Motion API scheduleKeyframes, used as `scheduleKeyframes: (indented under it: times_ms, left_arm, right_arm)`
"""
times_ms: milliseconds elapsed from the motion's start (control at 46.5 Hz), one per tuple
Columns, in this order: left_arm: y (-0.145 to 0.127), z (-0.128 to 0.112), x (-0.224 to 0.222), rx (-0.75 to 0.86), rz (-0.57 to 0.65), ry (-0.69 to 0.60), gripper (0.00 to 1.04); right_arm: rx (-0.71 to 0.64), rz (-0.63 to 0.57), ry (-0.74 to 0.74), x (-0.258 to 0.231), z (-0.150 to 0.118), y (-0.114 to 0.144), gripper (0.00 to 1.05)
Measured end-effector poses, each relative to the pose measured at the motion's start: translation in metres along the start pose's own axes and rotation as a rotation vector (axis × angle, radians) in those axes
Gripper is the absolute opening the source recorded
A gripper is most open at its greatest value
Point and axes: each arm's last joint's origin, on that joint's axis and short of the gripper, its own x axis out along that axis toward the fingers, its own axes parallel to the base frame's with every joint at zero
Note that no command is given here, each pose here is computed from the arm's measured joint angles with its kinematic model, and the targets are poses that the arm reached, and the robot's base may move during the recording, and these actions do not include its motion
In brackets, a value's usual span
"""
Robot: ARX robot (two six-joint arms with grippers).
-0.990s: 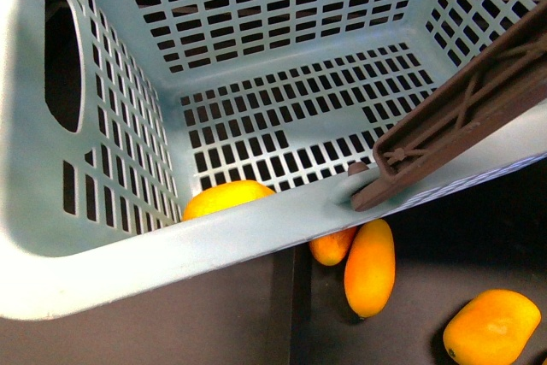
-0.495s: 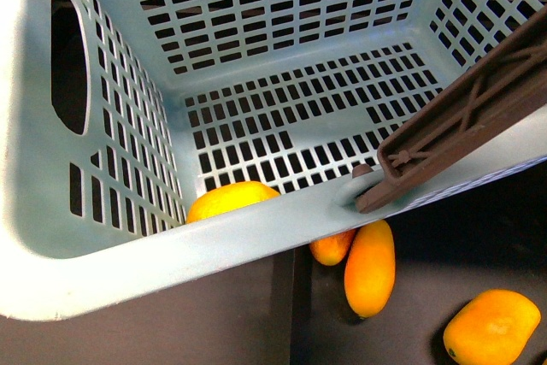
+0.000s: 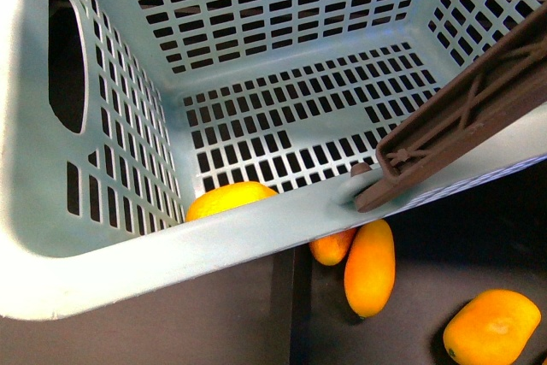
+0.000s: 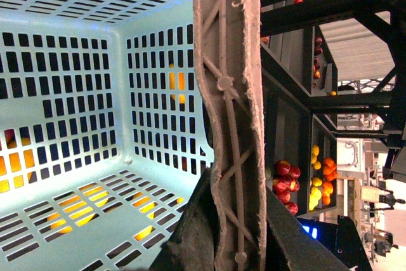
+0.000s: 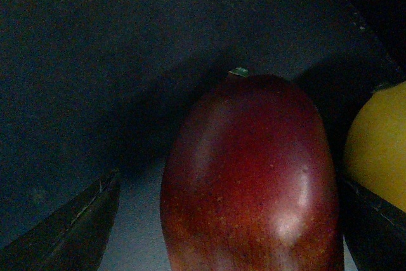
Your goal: Pick lemon and mango into basket
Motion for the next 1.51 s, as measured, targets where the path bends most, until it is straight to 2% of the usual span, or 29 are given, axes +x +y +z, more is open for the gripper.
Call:
scheduleKeyframes:
  times_ms: [215, 366, 430, 581, 688, 860, 1033, 1248, 1398, 1506]
  left_arm:
    - [0.000, 0.000, 0.000, 0.000, 0.000, 0.000, 0.07]
    - [0.000, 0.000, 0.000, 0.001, 0.000, -0.001, 0.07]
    - [0.000, 0.000, 0.000, 0.000, 0.000, -0.001, 0.07]
    - [0.000, 0.000, 0.000, 0.000, 0.000, 0.000, 0.07]
    - [0.000, 0.000, 0.000, 0.000, 0.000, 0.000, 0.07]
    - [0.000, 0.000, 0.000, 0.000, 0.000, -0.001, 0.07]
    - [0.000, 0.000, 0.000, 0.000, 0.000, 0.000, 0.07]
    - [0.000, 0.000, 0.000, 0.000, 0.000, 0.000, 0.07]
    - [0.000, 0.000, 0.000, 0.000, 0.000, 0.000, 0.07]
    - [0.000, 0.000, 0.000, 0.001, 0.001, -0.002, 0.07]
  right_arm:
    - [0.008, 0.004, 0.005, 0.001, -0.002, 0.005, 0.96]
    - [0.008, 0.002, 0.008, 0.001, -0.003, 0.006, 0.79]
    - [0.009, 0.002, 0.012, -0.001, -0.006, 0.005, 0.69]
    - [0.015, 0.028, -0.009, -0.019, -0.010, 0.003, 0.66]
    - [0.015, 0.082, -0.066, -0.049, -0.001, -0.001, 0.66]
    - [0.005, 0.178, -0.188, -0.131, 0.020, -0.009, 0.65]
    - [-0.044, 0.309, -0.294, -0.215, 0.028, 0.000, 0.65]
    - [-0.096, 0.450, -0.605, -0.320, 0.060, 0.036, 0.65]
    - [-0.120, 0.499, -0.707, -0.350, 0.071, 0.065, 0.65]
    - [-0.145, 0.577, -0.747, -0.366, 0.075, 0.105, 0.65]
